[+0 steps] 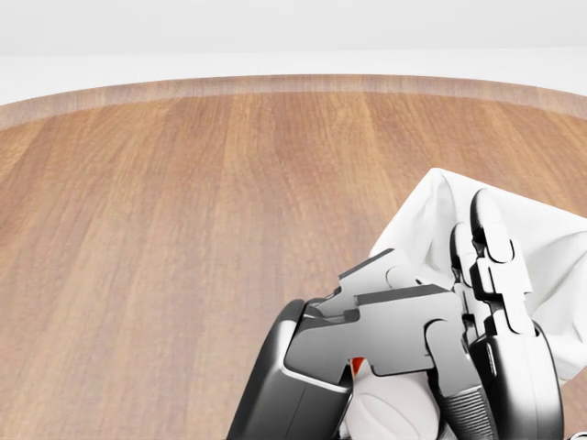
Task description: Pick up the ketchup, and put it in the basket.
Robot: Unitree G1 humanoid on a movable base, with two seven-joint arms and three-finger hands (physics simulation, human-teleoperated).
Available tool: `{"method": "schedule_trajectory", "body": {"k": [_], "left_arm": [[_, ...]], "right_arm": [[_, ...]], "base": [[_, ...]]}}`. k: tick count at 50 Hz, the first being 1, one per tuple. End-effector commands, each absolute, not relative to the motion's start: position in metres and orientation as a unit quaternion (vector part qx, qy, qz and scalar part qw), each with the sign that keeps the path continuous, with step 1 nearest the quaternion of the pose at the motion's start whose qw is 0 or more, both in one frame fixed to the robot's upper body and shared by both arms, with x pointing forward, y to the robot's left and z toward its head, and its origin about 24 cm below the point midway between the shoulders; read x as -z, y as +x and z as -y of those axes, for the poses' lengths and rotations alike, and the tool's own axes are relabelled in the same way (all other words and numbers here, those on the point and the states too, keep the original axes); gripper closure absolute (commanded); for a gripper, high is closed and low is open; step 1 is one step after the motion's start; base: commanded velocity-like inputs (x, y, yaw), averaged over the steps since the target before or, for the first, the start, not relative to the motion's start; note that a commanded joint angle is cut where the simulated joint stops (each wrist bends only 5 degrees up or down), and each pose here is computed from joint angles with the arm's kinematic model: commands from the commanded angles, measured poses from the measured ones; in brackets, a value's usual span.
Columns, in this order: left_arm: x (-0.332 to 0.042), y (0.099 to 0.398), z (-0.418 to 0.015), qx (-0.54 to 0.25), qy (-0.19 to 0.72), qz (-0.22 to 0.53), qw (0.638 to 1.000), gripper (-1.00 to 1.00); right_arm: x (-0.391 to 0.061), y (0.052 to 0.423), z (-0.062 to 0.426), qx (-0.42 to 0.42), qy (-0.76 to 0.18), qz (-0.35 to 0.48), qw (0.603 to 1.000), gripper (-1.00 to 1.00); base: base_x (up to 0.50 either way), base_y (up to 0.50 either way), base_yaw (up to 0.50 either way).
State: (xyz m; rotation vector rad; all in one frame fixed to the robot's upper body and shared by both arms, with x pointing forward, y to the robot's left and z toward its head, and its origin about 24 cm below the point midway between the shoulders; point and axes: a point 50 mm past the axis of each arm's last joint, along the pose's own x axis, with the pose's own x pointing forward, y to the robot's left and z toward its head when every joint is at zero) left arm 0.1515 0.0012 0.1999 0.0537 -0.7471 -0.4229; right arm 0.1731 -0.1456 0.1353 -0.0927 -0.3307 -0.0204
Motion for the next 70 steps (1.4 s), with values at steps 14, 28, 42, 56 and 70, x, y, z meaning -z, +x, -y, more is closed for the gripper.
{"method": "schedule_trajectory", "body": {"k": [14,28,42,56,70], "left_arm": [[-0.184,0.155,0.001,0.211,0.021,0.322,0.923,0.94],[-0.192,0.152,-0.001,0.207,0.013,0.340,0.917,-1.00],[-0.193,0.152,-0.002,0.205,0.014,0.343,0.916,-1.00],[-0.209,0.146,-0.025,0.186,0.026,0.384,0.904,-1.00],[-0.191,0.145,-0.103,0.095,0.082,0.314,0.941,-1.00]], "right_arm": [[-0.136,0.173,0.146,0.011,-0.046,0.166,0.985,-1.00],[-0.130,0.174,0.146,0.013,-0.049,0.154,0.987,1.00],[-0.128,0.176,0.144,0.009,-0.052,0.153,0.987,1.00],[-0.126,0.179,0.144,0.010,-0.054,0.150,0.987,1.00],[-0.127,0.178,0.148,0.018,-0.055,0.152,0.987,1.00]], "base": [[0.00,0.00,0.00],[0.00,0.00,0.00],[0.00,0.00,0.00],[0.00,0.00,0.00],[0.00,0.00,0.00]]}}
